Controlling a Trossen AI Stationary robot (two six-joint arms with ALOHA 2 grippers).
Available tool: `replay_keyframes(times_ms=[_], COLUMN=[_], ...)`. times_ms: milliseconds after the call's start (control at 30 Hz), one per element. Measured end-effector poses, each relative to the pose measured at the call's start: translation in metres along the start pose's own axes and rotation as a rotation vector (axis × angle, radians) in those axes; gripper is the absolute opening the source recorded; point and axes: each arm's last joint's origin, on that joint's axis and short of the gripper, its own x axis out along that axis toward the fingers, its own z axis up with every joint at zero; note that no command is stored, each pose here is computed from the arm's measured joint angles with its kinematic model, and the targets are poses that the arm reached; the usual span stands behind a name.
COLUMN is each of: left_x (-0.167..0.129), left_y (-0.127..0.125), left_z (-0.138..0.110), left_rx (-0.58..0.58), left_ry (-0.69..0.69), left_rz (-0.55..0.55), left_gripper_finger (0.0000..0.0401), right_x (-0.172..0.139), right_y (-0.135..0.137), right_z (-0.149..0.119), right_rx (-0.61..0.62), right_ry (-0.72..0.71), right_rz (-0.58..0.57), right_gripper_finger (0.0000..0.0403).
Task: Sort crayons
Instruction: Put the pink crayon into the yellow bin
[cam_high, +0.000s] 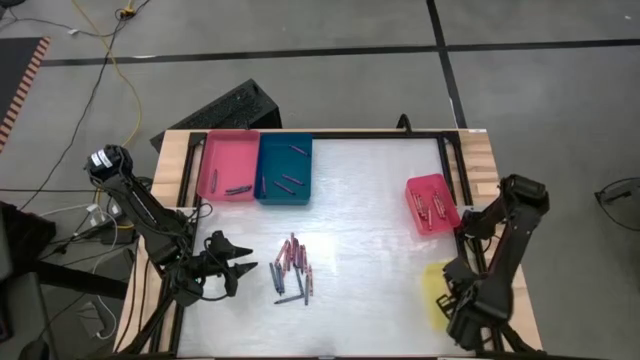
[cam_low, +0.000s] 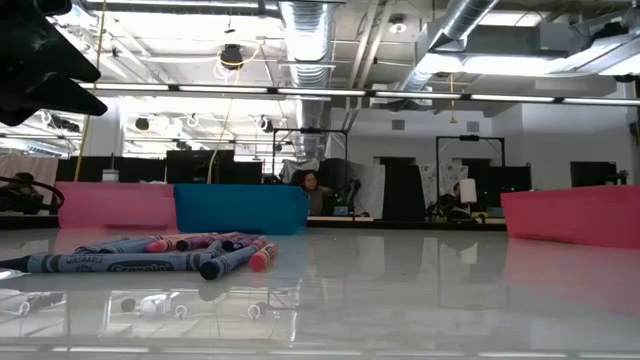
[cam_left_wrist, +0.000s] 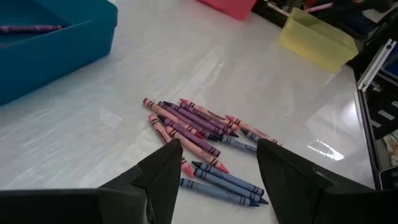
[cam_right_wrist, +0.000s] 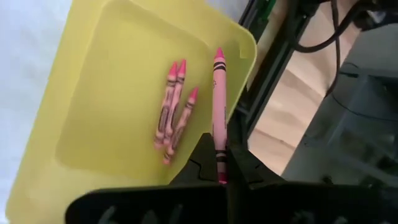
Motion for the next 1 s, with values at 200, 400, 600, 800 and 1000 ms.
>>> replay_keyframes(times_ms=[200, 400, 600, 800, 1000], left_x=[0.000, 0.000, 0.000, 0.000, 0.000], left_y=[0.000, 0.000, 0.000, 0.000, 0.000], left_z=[0.000, 0.000, 0.000, 0.000, 0.000], left_rx=[-0.001, -0.004, -0.005, -0.008, -0.012], left_ry=[0.000, 0.000, 0.000, 0.000, -0.001], left_rz=[0.000, 0.000, 0.000, -0.002, -0.001], left_gripper_finger=[0.0199, 0.0199, 0.0199, 0.0199, 0.0199], right_x=[0.015, 0.030, 0.042, 0.045, 0.045], right_y=[0.021, 0.046, 0.067, 0.069, 0.069], right_z=[0.000, 0.000, 0.001, 0.003, 0.003], right_rx=[0.061, 0.033, -0.020, -0.010, -0.010], right_ry=[-0.034, -0.019, 0.006, -0.002, -0.001], right_rz=[-0.074, -0.092, -0.080, -0.110, -0.110], right_gripper_finger=[0.0008, 0.0008, 0.0014, 0.0051, 0.0070])
